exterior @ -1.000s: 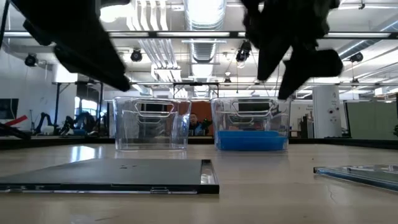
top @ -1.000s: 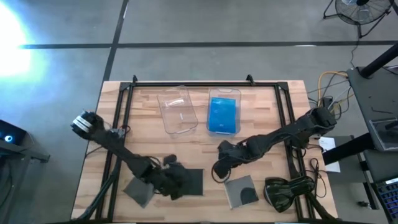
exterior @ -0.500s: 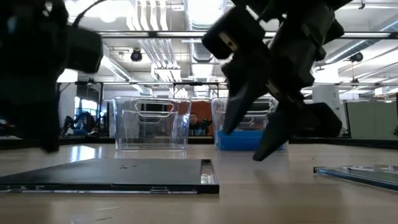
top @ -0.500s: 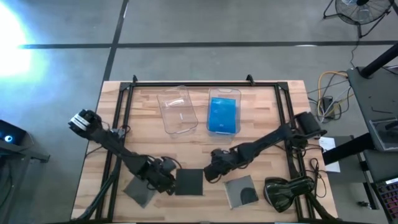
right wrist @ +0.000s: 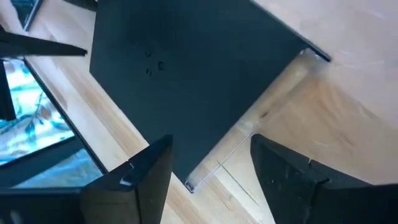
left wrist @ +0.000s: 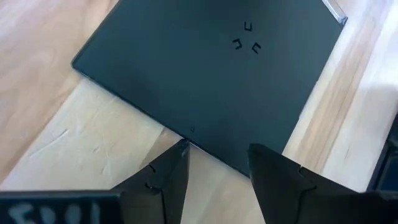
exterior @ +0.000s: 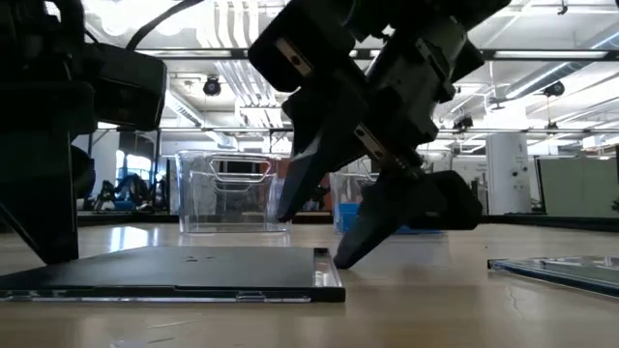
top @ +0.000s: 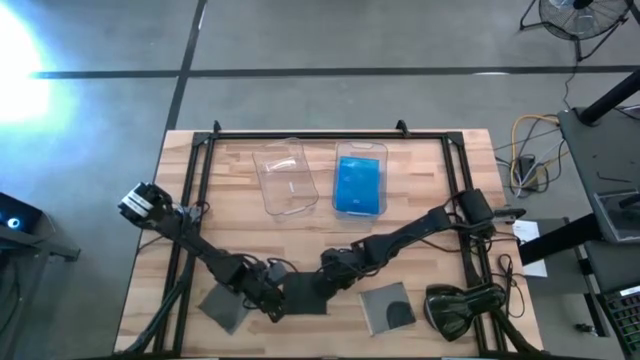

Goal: Pick & place jewel cases by type
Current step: Put the middle black CD case into the left transparent bin

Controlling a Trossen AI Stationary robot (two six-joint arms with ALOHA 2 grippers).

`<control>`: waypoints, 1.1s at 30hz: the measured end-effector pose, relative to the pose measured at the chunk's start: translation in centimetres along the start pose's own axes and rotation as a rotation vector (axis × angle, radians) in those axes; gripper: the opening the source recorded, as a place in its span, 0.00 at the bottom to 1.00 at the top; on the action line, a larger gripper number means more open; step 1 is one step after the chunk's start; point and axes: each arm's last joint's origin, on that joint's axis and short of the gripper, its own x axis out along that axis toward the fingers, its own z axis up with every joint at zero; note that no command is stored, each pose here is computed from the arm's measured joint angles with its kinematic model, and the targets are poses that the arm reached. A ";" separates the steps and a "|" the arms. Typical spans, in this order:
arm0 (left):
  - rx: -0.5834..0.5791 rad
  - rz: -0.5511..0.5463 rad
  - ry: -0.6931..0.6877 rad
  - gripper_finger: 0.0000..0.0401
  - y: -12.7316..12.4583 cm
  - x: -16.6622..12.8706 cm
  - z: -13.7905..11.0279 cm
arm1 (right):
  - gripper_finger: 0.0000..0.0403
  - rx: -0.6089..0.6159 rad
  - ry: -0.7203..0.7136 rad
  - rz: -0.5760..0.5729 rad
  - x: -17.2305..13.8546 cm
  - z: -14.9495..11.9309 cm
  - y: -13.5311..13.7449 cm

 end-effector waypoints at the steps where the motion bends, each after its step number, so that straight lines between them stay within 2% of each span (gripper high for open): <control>1: 0.016 0.001 -0.001 0.37 0.0 0.0 0.0 | 0.53 -0.016 0.004 0.003 -0.1 0.0 0.2; 5: 0.095 0.003 -0.001 0.37 -0.1 0.0 -0.6 | 0.53 -0.111 -0.009 0.030 -1.1 0.4 1.3; 8: 0.144 0.001 0.007 0.37 -0.1 0.0 -1.2 | 0.53 -0.183 -0.060 0.071 -3.0 0.7 2.5; 12: 0.171 0.002 0.008 0.37 -0.1 0.0 -1.7 | 0.53 -0.279 -0.196 0.241 -7.2 1.4 5.8; 13: 0.170 0.004 0.003 0.37 0.0 0.0 -1.7 | 0.53 -0.298 -0.209 0.245 -7.5 1.5 6.0; 18: 0.161 0.021 -0.076 0.37 0.0 0.1 -1.3 | 0.53 -0.321 -0.240 0.195 -7.1 1.5 5.7; 20: 0.152 0.018 -0.098 0.37 0.0 0.1 -1.1 | 0.53 -0.290 -0.215 0.198 -6.7 1.4 5.5; 25: 0.126 0.026 -0.107 0.37 0.3 0.2 -1.1 | 0.53 -0.257 -0.136 0.112 -4.8 1.3 4.0; 29: 0.113 0.014 -0.176 0.37 0.0 0.2 -0.6 | 0.53 -0.277 -0.159 0.188 -4.7 1.3 4.9; 31: 0.114 0.014 -0.190 0.37 -0.1 0.2 -0.5 | 0.53 -0.298 -0.190 0.294 -5.2 1.4 6.1; 33: 0.110 0.008 -0.189 0.37 -0.1 0.2 -0.5 | 0.53 -0.299 -0.190 0.288 -5.4 1.4 6.1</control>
